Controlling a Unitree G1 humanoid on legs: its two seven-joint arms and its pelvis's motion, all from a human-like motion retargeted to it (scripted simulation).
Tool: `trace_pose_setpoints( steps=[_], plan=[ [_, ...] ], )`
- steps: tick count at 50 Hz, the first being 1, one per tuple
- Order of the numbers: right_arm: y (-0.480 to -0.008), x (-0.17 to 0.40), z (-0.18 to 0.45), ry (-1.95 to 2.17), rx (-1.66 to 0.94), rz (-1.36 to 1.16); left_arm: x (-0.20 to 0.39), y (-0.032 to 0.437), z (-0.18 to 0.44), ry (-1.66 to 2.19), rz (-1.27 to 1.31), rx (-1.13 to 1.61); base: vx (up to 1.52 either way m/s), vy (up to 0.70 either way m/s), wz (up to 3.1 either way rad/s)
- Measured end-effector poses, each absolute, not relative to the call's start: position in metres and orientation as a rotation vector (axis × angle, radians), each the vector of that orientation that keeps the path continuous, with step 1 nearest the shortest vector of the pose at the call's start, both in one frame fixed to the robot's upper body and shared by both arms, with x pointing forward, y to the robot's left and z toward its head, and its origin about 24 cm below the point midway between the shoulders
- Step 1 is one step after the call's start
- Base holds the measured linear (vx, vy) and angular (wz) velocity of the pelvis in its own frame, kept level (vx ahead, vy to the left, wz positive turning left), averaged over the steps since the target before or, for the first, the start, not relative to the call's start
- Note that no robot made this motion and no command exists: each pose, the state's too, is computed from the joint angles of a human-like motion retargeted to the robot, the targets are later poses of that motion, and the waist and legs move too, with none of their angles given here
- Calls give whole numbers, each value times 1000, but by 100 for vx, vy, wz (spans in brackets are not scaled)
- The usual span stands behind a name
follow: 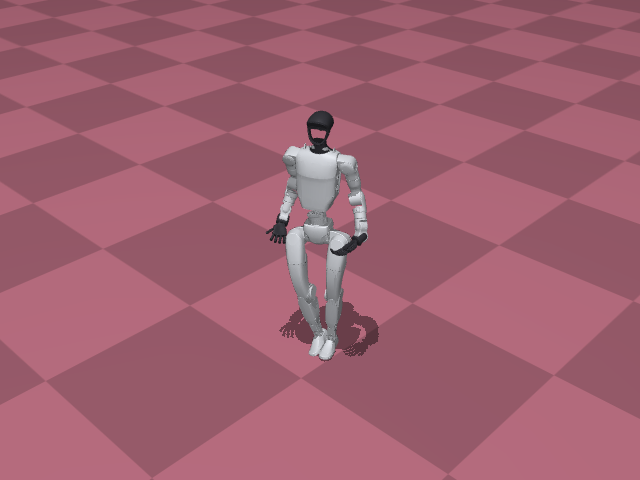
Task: Kungfu
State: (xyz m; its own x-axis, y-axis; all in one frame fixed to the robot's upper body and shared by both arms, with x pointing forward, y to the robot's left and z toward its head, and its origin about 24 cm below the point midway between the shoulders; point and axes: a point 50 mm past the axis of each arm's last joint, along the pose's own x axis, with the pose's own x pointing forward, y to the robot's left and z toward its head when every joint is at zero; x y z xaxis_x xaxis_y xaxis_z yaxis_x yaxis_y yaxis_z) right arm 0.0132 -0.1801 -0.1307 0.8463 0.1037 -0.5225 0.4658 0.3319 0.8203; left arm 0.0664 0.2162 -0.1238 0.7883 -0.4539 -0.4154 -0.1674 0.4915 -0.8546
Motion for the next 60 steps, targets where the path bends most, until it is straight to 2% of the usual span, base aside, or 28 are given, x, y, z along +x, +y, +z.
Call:
trace_pose_setpoints(
  steps=[5, 8, 15, 20, 28, 36, 47, 55, 60],
  plan=[
    [-200, 40, -134, 721, 803, -164, 169, 204, -92, 683, -619, -400, -37, -27, -55],
    [-200, 74, -131, 762, 585, -39, 201, 176, -74, 574, -780, -26, -53, 17, -7],
    [-182, 122, -121, 766, 293, 256, 204, 129, -70, 368, -871, 337, -38, -2, -116],
    [-173, 138, -113, 719, 207, 315, 191, 105, -73, 259, -860, 425, -45, -6, -217],
    [-176, 132, -112, 727, 116, 295, 190, 96, -67, 109, -780, 453, -44, -29, -177],
    [-176, 123, -118, 779, 132, 203, 187, 97, -64, 22, -815, 513, -44, -59, -83],
    [-169, 131, -128, 904, 306, 180, 184, 86, -62, -115, -614, 492, -33, -57, -156],
    [-183, 156, -119, 857, 106, 272, 192, 93, -62, -116, -657, 572, -3, -31, -155],
    [-180, 179, -113, 813, 46, 321, 185, 110, -77, 52, -630, 552, 14, -35, -125]
  ],
)
